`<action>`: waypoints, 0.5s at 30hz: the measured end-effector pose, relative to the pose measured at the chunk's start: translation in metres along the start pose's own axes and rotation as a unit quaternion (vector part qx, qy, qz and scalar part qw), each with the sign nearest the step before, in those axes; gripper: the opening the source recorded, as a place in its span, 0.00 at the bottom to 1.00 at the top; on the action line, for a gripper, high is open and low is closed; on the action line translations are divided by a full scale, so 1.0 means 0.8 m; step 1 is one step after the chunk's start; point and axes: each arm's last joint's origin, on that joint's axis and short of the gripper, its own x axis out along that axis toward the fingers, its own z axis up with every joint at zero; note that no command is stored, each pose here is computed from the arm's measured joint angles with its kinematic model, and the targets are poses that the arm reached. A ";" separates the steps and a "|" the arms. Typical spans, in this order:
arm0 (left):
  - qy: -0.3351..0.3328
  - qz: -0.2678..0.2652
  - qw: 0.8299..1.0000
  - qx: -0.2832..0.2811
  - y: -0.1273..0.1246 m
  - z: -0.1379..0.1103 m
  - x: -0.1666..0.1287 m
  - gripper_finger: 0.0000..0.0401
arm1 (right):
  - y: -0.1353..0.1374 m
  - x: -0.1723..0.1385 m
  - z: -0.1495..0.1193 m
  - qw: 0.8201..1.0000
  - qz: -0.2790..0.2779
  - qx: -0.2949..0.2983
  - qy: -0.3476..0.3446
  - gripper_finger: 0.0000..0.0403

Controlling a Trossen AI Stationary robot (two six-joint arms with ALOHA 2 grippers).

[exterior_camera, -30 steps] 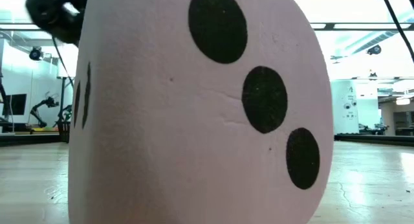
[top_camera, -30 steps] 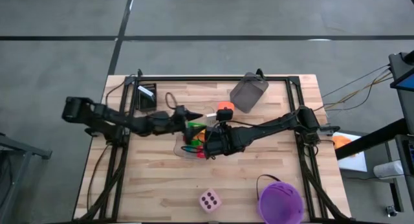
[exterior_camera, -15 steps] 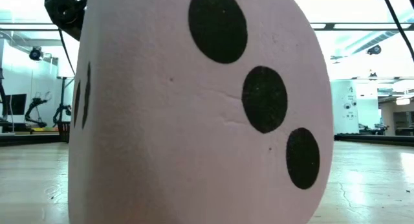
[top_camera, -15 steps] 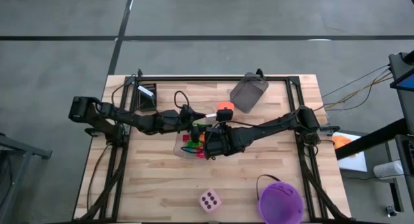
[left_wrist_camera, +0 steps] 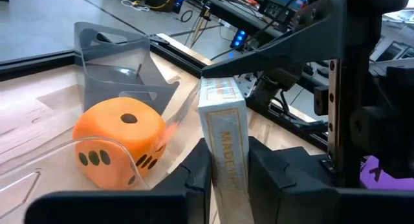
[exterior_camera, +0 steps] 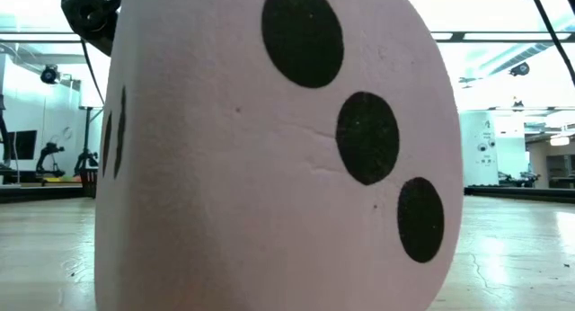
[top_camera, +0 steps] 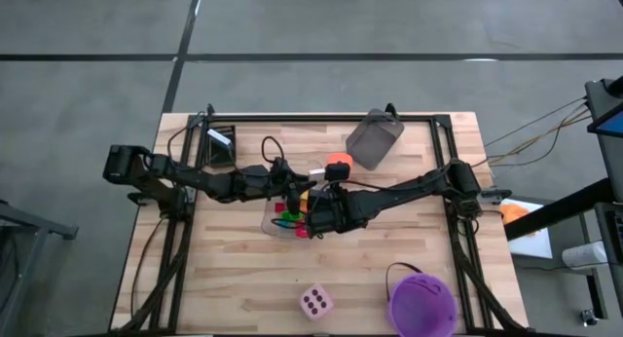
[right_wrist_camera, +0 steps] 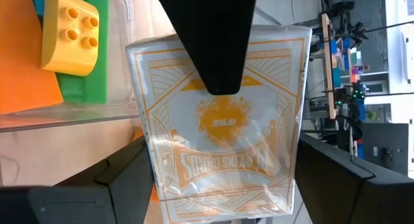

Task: Pick & Place Toys
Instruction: Put the orange deck of cards into the black basket

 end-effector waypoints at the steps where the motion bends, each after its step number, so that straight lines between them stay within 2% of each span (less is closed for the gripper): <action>1: 0.000 0.000 1.000 0.001 0.000 0.000 0.000 0.15 | 0.000 0.000 0.000 1.000 0.000 0.000 0.000 0.75; 6: 0.004 -0.003 1.000 0.007 0.000 0.000 -0.001 0.15 | 0.000 0.000 0.000 1.000 0.000 0.002 -0.001 0.76; 12: 0.016 -0.009 0.999 0.033 0.000 -0.002 -0.002 0.15 | 0.001 -0.001 0.000 1.000 0.006 0.007 -0.001 0.93; 15: 0.021 -0.001 0.999 0.040 0.001 -0.001 -0.005 0.15 | -0.001 -0.003 -0.002 1.000 0.003 0.012 0.003 0.97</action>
